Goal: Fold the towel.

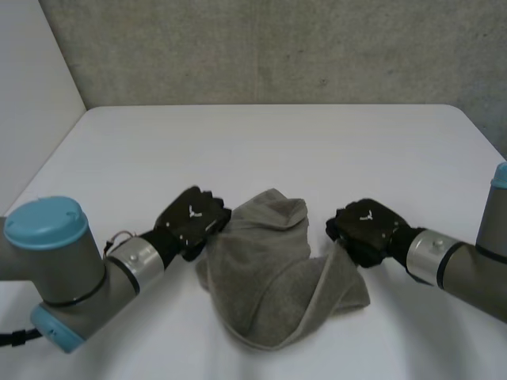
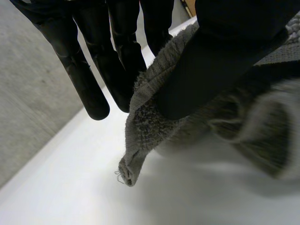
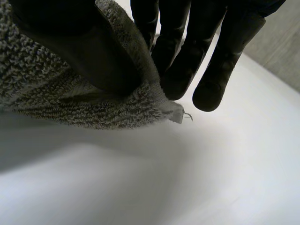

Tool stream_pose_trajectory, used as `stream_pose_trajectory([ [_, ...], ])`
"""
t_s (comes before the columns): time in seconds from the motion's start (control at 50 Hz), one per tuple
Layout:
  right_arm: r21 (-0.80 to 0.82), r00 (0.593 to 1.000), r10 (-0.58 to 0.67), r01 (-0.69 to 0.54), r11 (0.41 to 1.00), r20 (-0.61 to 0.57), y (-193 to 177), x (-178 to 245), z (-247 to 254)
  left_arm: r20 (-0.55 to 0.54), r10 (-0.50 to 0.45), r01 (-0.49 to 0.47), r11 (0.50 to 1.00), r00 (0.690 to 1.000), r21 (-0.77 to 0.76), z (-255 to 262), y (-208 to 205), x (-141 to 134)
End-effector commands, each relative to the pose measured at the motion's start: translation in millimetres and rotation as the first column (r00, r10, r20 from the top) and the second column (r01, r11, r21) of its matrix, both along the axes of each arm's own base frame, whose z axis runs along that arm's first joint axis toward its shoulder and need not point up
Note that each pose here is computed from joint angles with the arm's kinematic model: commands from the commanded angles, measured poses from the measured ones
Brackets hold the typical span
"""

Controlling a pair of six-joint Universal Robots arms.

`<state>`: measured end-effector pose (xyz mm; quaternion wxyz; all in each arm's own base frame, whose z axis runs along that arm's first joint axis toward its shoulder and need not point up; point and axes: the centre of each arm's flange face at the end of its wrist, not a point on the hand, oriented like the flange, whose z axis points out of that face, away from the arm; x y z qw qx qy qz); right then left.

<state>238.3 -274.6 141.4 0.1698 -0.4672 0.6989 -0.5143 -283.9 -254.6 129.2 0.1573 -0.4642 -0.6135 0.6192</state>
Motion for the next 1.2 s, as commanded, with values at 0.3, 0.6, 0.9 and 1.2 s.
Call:
stream_pose_trajectory([
  [0.3, -0.606, 0.730, -0.092, 0.625, 0.492, 0.678, -63, -18, 349, -0.545, 0.185, -0.508, 0.677, 0.818, -0.532, 287, -88, 12],
  [0.6, -0.395, 0.900, -0.353, 0.431, 0.811, 0.257, -63, 12, 176, -0.377, 0.310, -0.432, 0.850, 0.873, -0.301, 169, -93, 13],
  [0.9, -0.112, 0.927, -0.343, 0.329, 0.938, -0.149, -32, 5, 5, 0.050, 0.289, -0.283, 0.953, 0.956, -0.108, -4, -44, 32],
  [1.2, -0.413, 0.933, -0.354, 0.347, 0.842, 0.064, 10, -11, 158, -0.010, 0.384, -0.373, 0.891, 0.923, -0.257, 110, -29, 67],
])
